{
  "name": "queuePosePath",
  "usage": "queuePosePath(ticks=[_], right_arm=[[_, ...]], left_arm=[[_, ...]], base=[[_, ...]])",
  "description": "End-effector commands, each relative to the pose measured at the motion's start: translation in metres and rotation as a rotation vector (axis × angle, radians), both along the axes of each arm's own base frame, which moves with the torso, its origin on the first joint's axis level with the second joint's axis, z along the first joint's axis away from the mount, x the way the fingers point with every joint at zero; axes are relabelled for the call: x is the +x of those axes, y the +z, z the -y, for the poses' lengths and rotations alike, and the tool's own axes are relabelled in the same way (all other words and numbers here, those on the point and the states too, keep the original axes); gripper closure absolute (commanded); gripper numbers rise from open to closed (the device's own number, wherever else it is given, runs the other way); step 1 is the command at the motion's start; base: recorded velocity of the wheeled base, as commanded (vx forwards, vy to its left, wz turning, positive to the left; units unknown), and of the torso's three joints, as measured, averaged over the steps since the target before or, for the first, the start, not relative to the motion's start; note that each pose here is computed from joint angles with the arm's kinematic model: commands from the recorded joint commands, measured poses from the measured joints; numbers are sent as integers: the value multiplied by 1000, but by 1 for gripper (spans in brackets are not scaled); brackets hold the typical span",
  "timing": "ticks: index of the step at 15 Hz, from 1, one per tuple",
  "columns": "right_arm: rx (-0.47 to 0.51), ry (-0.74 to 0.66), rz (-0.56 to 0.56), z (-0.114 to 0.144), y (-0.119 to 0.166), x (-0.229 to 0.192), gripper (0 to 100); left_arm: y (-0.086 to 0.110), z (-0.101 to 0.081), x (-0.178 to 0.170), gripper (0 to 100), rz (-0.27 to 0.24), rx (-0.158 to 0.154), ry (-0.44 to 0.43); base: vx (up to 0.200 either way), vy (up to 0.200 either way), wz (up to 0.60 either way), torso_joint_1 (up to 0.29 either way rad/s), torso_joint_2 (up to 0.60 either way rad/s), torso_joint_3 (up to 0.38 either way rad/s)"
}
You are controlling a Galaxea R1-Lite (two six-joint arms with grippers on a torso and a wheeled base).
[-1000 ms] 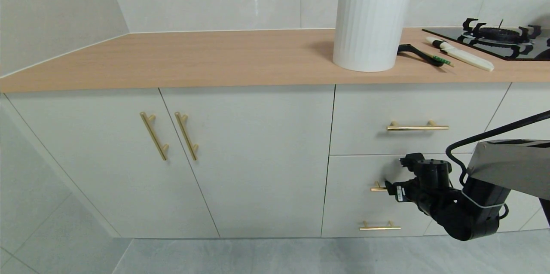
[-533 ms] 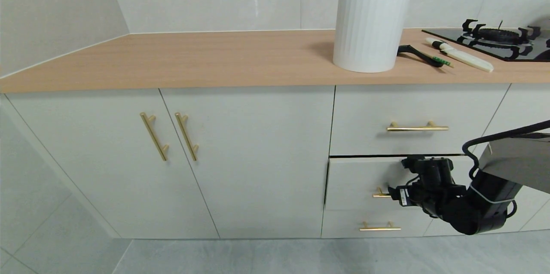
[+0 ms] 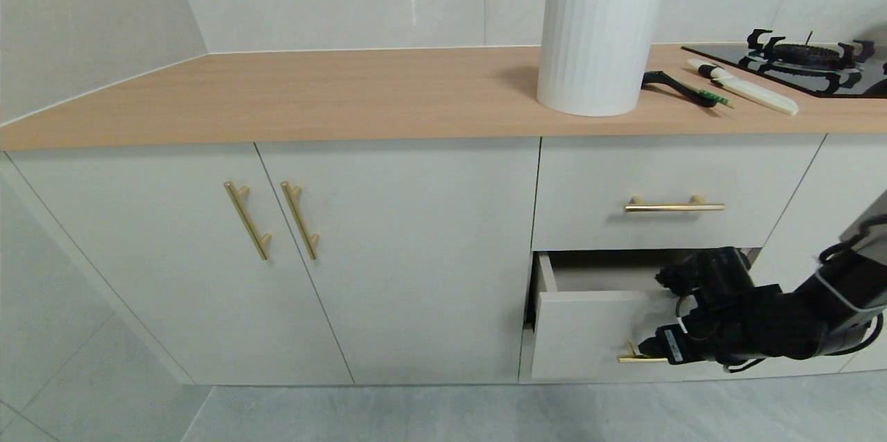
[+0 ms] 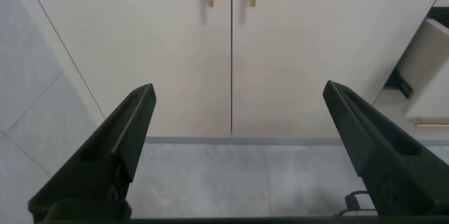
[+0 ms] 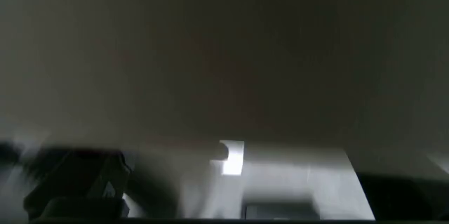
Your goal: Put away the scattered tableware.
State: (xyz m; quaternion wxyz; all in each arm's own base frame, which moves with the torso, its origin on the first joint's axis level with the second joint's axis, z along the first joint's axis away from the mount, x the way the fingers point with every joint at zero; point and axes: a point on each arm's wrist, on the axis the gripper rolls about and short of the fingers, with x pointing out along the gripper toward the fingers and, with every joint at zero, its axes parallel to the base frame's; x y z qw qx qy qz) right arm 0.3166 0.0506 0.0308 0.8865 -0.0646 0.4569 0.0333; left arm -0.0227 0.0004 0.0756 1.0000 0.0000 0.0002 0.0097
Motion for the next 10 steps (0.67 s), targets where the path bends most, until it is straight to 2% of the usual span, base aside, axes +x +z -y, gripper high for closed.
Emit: queuePosePath(ticks=[1, 3, 5, 7, 10], right_arm=[[67, 62, 106, -3, 86, -35, 0], [87, 92, 113, -2, 132, -66, 0], [95, 94, 146, 0, 151, -78, 0], [127, 60, 158, -1, 151, -71, 0], [147, 22, 160, -7, 126, -43, 0]], left_arm=[[0, 0, 0, 0, -1, 0, 1], [0, 0, 0, 0, -1, 0, 1], [0, 0, 0, 0, -1, 0, 1], [0, 0, 0, 0, -1, 0, 1], [0, 0, 0, 0, -1, 0, 1]], base=[[0, 0, 0, 0, 0, 0], [0, 0, 0, 0, 0, 0], [0, 0, 0, 0, 0, 0], [0, 0, 0, 0, 0, 0], [0, 0, 0, 0, 0, 0]])
